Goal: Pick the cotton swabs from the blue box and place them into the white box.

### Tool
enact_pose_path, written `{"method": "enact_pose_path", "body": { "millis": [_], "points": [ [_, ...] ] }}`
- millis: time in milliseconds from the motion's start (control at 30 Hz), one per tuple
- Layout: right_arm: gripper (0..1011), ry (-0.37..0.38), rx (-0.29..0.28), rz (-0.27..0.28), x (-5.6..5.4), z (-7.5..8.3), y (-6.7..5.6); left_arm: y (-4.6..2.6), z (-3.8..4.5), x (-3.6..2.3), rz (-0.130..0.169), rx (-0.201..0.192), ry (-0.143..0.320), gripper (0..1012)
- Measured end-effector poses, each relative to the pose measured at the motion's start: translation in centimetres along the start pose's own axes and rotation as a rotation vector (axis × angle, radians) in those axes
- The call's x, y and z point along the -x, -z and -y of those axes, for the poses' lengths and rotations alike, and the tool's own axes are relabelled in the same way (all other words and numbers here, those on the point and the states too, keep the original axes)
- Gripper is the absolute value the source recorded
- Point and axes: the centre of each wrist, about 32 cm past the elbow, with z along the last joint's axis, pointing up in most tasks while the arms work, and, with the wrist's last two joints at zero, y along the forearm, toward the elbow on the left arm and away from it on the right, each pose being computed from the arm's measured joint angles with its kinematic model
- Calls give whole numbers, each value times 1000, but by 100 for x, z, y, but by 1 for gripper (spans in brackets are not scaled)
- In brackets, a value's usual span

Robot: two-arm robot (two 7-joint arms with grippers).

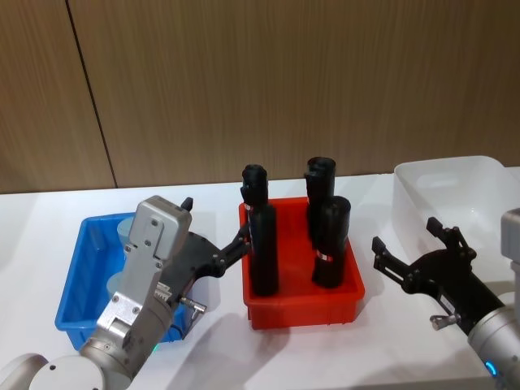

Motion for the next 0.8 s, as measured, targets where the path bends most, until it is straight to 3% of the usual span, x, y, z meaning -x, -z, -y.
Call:
{"method": "enact_pose_path", "body": {
  "millis": [300,433,533,800],
  "points": [
    [1002,0,0,0,0,0,0,5,3,-15,-4,-4,-2,1003],
    [1002,0,0,0,0,0,0,14,2,-60,-17,-20,-11,1003],
    [1002,0,0,0,0,0,0,22,-1,-98,-25,-33,-19,1003],
    [1002,0,0,0,0,0,0,81,-24,-277,-70,-95,-58,1003]
  ]
}}
